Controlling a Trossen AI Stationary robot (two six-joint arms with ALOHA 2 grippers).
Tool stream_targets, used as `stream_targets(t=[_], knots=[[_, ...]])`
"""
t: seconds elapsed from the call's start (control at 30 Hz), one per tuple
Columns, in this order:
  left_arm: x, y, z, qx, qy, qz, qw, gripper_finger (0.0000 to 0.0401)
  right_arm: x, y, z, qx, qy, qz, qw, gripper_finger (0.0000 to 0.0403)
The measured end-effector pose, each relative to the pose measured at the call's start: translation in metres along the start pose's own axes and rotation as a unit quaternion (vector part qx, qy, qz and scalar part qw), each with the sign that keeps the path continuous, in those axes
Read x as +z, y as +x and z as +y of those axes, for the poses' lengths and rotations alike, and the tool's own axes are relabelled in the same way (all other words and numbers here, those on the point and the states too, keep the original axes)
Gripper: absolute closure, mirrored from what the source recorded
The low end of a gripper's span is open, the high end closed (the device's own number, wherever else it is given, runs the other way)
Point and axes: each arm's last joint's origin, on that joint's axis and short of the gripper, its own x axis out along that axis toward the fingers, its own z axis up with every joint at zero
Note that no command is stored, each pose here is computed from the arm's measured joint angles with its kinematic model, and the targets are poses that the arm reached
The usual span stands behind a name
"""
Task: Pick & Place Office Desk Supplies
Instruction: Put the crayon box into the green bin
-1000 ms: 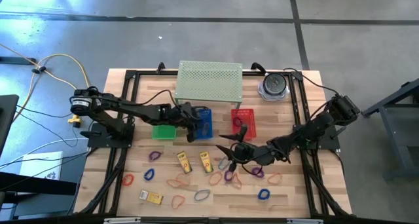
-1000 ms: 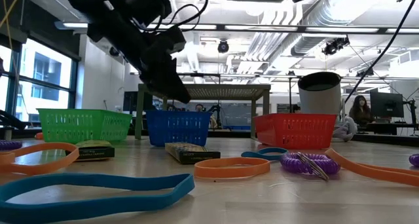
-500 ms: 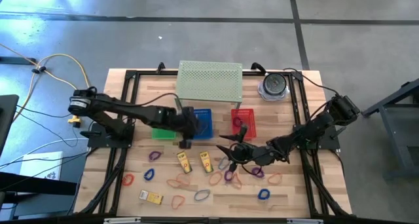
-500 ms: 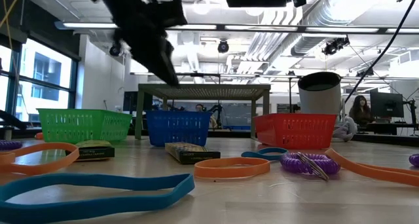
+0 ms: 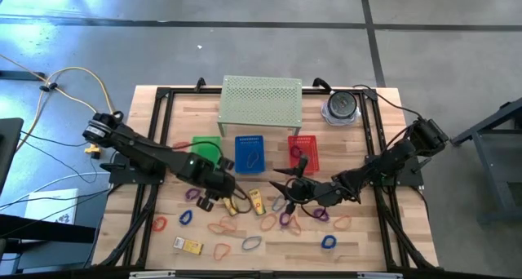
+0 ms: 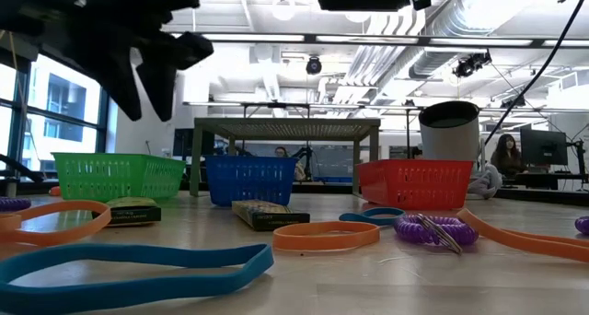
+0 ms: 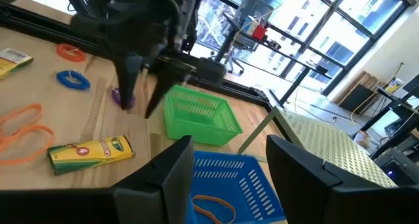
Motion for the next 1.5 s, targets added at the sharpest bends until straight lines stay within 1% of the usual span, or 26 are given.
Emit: stream_targets(t=[0.1, 0.17, 0.33, 0.47, 0.6, 0.73, 0.87, 1.0, 1.1, 1.17, 1.27, 1.4, 1.5], knots=[[0.003, 0.000, -0.006, -0.003, 0.023, -0.010, 1.000, 0.0262, 0.000, 0.000, 0.000, 0.001, 0.001, 0.000, 1.000, 0.0220], [0.003, 0.000, -0.010, -0.006, 0.030, -0.011, 0.999, 0.0262, 0.000, 0.000, 0.001, 0.012, 0.014, -0.003, 1.000, 0.0220], [0.004, -0.002, -0.017, -0.011, -0.022, -0.013, 1.000, 0.0262, 0.000, -0.001, 0.003, 0.040, 0.036, -0.008, 0.999, 0.0220], [0.004, -0.002, -0.018, -0.021, -0.013, -0.014, 1.000, 0.0262, 0.000, -0.001, 0.003, 0.040, 0.037, -0.005, 0.998, 0.0220], [0.005, -0.001, -0.016, -0.041, -0.024, -0.018, 0.999, 0.0262, 0.000, -0.001, 0.003, 0.040, 0.054, -0.005, 0.998, 0.0220], [0.006, -0.001, -0.014, -0.042, -0.029, -0.027, 0.998, 0.0258, -0.001, -0.001, 0.004, 0.053, 0.067, -0.003, 0.996, 0.0220], [0.008, -0.001, -0.017, -0.045, -0.016, -0.036, 0.998, 0.0232, -0.001, -0.001, 0.004, 0.063, 0.070, -0.003, 0.995, 0.0220], [0.009, -0.001, -0.017, -0.054, -0.030, -0.039, 0.997, 0.0183, -0.001, -0.001, 0.005, 0.065, 0.070, -0.003, 0.995, 0.0220], [0.009, -0.001, -0.017, -0.057, -0.021, -0.040, 0.997, 0.0148, -0.001, -0.001, 0.005, 0.065, 0.069, -0.003, 0.995, 0.0220], [0.009, -0.001, -0.017, -0.056, -0.014, -0.040, 0.998, 0.0132, -0.001, -0.001, 0.005, 0.065, 0.069, -0.003, 0.995, 0.0220], [0.009, -0.001, -0.017, -0.056, -0.020, -0.041, 0.997, 0.0122, -0.002, -0.001, 0.005, 0.065, 0.065, 0.001, 0.996, 0.0220], [0.010, -0.001, -0.016, -0.053, -0.022, -0.048, 0.997, 0.0121, -0.003, -0.001, 0.005, 0.065, 0.062, 0.004, 0.996, 0.0220], [0.009, -0.001, -0.015, -0.035, -0.007, -0.043, 0.998, 0.0121, -0.003, -0.001, 0.005, 0.065, 0.063, 0.004, 0.996, 0.0220]])
